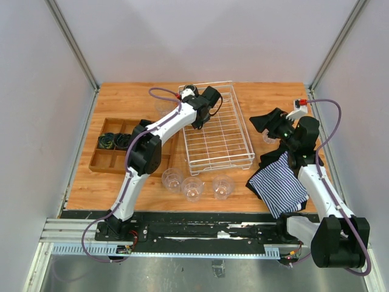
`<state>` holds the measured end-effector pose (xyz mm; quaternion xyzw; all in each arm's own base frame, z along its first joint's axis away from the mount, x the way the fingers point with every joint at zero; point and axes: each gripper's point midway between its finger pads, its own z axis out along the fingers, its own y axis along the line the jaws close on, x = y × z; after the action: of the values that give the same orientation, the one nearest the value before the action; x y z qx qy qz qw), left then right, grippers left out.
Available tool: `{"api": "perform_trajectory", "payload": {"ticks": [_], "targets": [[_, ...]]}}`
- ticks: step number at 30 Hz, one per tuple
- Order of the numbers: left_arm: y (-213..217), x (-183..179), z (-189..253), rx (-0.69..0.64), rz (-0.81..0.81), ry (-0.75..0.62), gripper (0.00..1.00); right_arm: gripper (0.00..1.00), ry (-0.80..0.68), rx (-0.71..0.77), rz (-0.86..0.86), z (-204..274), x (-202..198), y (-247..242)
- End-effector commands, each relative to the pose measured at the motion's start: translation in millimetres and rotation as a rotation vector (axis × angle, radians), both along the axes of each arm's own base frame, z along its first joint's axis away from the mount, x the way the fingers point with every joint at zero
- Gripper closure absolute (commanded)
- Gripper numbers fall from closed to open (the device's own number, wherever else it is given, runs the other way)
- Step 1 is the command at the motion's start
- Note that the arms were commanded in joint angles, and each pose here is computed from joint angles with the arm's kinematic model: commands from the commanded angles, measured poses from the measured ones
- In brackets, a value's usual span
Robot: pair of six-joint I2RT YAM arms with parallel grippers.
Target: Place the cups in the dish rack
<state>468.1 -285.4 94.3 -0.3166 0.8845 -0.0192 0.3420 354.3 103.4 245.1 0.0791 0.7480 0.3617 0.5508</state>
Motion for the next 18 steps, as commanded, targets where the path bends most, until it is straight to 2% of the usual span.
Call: {"api": "perform_trajectory", "payload": {"ticks": [1, 3, 8, 13, 18], "targets": [[-5, 13, 8, -0.026, 0.008, -0.044, 0.59, 0.22, -0.045, -0.018, 0.002, 13, 4, -5], [-6, 13, 8, -0.029, 0.006, -0.042, 0.54, 0.22, -0.043, -0.020, 0.002, 12, 5, -5], [-6, 10, 15, -0.045, 0.003, -0.043, 0.51, 0.23, -0.043, -0.034, 0.023, 10, 6, -2], [-1, 1, 43, -0.082, -0.004, -0.089, 0.49, 0.23, -0.026, -0.079, 0.068, 3, 9, 7], [18, -20, 73, -0.118, 0.005, -0.148, 0.45, 0.23, -0.035, -0.161, 0.137, -1, 12, 37]]}}
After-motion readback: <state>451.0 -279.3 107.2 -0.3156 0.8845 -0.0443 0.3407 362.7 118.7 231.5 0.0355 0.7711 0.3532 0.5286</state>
